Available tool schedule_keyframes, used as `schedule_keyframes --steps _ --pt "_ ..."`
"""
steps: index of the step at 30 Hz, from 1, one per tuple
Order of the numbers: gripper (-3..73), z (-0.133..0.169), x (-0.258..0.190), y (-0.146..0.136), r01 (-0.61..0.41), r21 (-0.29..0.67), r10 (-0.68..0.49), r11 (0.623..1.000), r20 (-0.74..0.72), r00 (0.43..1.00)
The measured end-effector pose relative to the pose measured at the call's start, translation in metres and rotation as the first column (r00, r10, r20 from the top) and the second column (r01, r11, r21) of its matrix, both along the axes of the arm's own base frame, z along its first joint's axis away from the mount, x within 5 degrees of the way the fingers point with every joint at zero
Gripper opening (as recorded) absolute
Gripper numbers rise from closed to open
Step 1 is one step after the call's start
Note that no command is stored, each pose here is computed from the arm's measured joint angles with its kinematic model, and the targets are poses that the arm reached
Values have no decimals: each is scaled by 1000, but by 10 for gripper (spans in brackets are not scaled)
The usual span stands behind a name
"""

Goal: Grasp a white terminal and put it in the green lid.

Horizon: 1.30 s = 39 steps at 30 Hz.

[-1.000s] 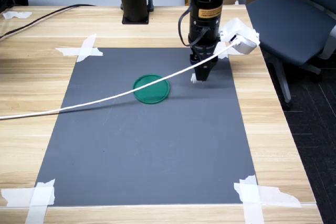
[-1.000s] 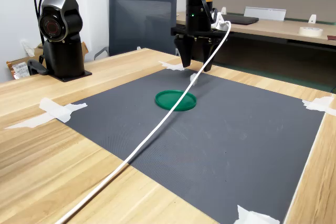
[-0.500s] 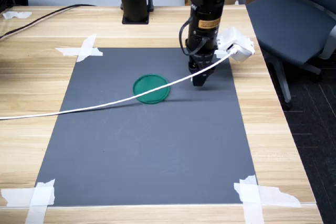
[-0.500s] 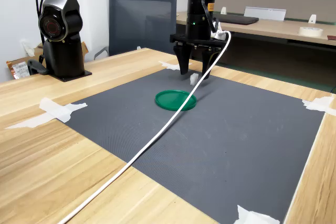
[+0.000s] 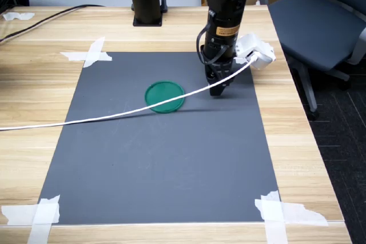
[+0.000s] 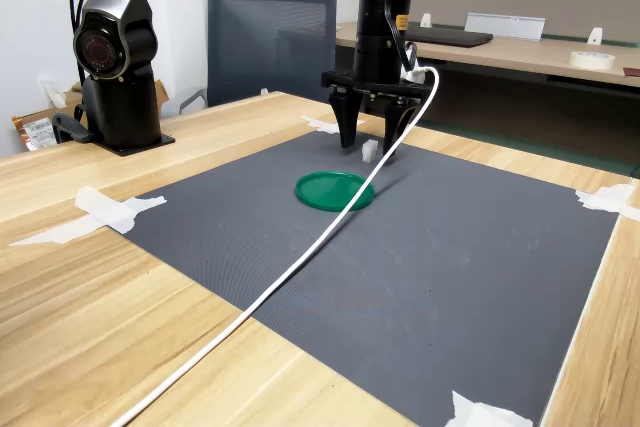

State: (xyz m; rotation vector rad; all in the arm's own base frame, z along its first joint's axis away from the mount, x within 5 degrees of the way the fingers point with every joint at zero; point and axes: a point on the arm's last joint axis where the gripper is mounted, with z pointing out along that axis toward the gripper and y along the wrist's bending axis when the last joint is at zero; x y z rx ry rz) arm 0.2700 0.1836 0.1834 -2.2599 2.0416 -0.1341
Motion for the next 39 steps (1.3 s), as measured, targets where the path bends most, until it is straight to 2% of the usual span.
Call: schedule_keyframes --steps 14,19,24,35,39 --pt "614 -9 1 2 -3 -3 3 1000 -24 1000" --pt "578 -9 1 4 -3 11 4 1000 -30 1000" --pt "468 -9 0 4 -1 18 1 1000 -35 999" --pt "105 -9 0 4 13 23 -12 1000 -38 999" --pt "83 -9 0 4 36 25 -36 999 -39 999"
